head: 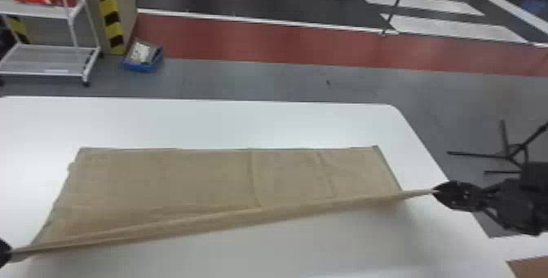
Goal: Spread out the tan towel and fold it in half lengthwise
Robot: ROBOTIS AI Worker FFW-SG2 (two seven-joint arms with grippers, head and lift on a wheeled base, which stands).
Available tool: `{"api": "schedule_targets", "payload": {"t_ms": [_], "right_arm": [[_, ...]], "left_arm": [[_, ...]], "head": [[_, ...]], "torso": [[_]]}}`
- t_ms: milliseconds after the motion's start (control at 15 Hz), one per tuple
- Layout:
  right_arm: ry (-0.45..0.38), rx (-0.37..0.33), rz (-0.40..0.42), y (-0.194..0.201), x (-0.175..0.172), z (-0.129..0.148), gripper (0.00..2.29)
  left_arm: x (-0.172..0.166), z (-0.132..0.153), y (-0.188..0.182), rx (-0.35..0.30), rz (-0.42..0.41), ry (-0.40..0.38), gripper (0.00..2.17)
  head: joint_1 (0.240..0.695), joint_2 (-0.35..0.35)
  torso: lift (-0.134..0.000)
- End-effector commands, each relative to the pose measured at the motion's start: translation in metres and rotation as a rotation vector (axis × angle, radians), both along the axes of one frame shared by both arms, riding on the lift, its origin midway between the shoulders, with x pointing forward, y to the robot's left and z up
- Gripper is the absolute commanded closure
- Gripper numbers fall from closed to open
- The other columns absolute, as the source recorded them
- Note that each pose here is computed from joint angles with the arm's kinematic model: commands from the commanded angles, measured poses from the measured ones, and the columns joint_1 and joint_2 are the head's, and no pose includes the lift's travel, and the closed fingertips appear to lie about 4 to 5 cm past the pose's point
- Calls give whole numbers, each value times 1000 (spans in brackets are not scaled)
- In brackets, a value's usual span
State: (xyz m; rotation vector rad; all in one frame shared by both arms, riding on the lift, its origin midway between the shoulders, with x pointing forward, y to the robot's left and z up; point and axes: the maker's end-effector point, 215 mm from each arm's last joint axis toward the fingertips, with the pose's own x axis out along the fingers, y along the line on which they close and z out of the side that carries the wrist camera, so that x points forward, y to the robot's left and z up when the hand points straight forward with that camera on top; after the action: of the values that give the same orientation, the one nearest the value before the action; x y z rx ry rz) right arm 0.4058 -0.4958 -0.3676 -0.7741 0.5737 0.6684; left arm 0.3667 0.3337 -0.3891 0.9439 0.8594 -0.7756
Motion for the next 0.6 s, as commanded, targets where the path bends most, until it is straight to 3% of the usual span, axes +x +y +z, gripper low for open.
{"api": "schedule_targets", "payload": {"t_ms": [0,333,533], "right_arm": [[27,71,-76,1,28,9,2034],[79,55,-92,15,76,6,2034],[98,30,-104,8,88,5,2034]], "left_arm": [[27,22,-10,-24,2,-59,1349],[80,35,-38,-80,4,-87,1349],[105,41,-55,-95,-12,-100,1349]], "head": [[695,-236],[695,-219],[695,-221]], "torso": [[-118],[-118],[-118]]}}
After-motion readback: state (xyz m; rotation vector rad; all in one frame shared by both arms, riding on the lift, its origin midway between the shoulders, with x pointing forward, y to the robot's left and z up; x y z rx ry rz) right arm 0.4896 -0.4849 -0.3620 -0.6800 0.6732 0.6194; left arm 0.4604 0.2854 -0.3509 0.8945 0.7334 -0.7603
